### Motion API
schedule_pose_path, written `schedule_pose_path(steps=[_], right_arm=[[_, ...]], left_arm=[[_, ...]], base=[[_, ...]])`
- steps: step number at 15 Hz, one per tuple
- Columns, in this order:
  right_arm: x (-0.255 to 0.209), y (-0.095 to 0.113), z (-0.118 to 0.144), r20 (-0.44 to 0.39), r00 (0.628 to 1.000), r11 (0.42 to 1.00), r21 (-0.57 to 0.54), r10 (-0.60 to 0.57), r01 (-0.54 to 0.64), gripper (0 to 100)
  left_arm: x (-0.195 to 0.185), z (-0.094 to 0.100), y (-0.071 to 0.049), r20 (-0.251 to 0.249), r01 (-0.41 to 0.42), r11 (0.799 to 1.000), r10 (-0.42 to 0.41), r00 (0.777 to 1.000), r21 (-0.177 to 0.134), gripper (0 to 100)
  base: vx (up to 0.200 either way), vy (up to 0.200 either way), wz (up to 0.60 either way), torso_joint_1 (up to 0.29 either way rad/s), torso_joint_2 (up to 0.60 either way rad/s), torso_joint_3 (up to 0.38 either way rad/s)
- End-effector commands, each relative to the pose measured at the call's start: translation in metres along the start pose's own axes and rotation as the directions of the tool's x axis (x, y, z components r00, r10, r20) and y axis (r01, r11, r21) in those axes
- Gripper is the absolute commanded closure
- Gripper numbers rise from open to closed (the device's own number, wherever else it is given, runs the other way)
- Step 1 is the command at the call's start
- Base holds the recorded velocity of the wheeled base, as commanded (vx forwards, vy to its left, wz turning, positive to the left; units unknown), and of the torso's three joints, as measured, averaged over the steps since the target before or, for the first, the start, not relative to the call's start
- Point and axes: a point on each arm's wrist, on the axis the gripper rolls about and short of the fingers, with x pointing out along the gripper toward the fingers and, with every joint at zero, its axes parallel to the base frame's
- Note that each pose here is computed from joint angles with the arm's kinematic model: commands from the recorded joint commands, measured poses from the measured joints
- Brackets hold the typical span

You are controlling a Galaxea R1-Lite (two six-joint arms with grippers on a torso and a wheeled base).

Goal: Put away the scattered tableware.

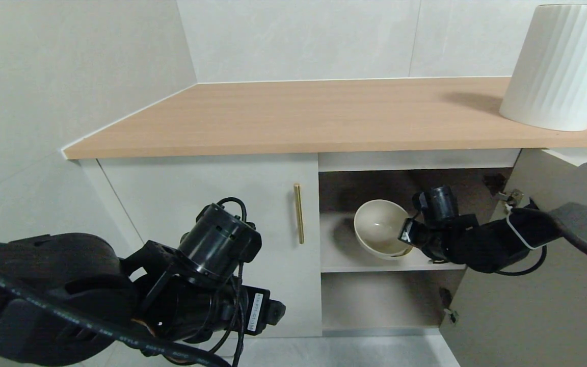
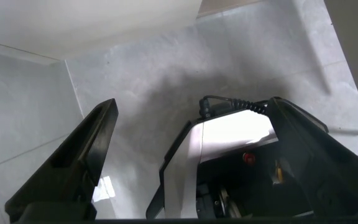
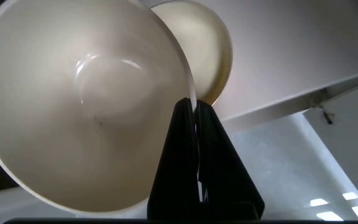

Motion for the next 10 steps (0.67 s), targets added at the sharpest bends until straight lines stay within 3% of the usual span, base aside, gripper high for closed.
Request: schedule_pose_path(steps=[1, 4, 10], right_arm=[[0.010, -0.005, -0.001, -0.004, 1.000, 1.000, 0.005, -0.021, 0.021, 100], [0.021, -0.012, 0.003, 0.001, 0.999, 0.999, 0.018, -0.043, 0.043, 100], [0.036, -0.016, 0.000, 0.005, 0.997, 0.997, 0.019, -0.071, 0.071, 100]], left_arm=[[0.001, 0.000, 0.000, -0.004, 0.000, 1.000, 0.000, 1.000, 0.001, 0], [0.002, 0.000, -0.001, -0.006, -0.001, 1.000, 0.001, 1.000, -0.023, 0], [0.002, 0.000, -0.001, -0.006, -0.001, 1.000, 0.001, 1.000, -0.023, 0]], base=[[0.000, 0.000, 0.00, 0.000, 0.00, 0.000], [0.000, 0.000, 0.00, 0.000, 0.00, 0.000], [0.000, 0.000, 0.00, 0.000, 0.00, 0.000]])
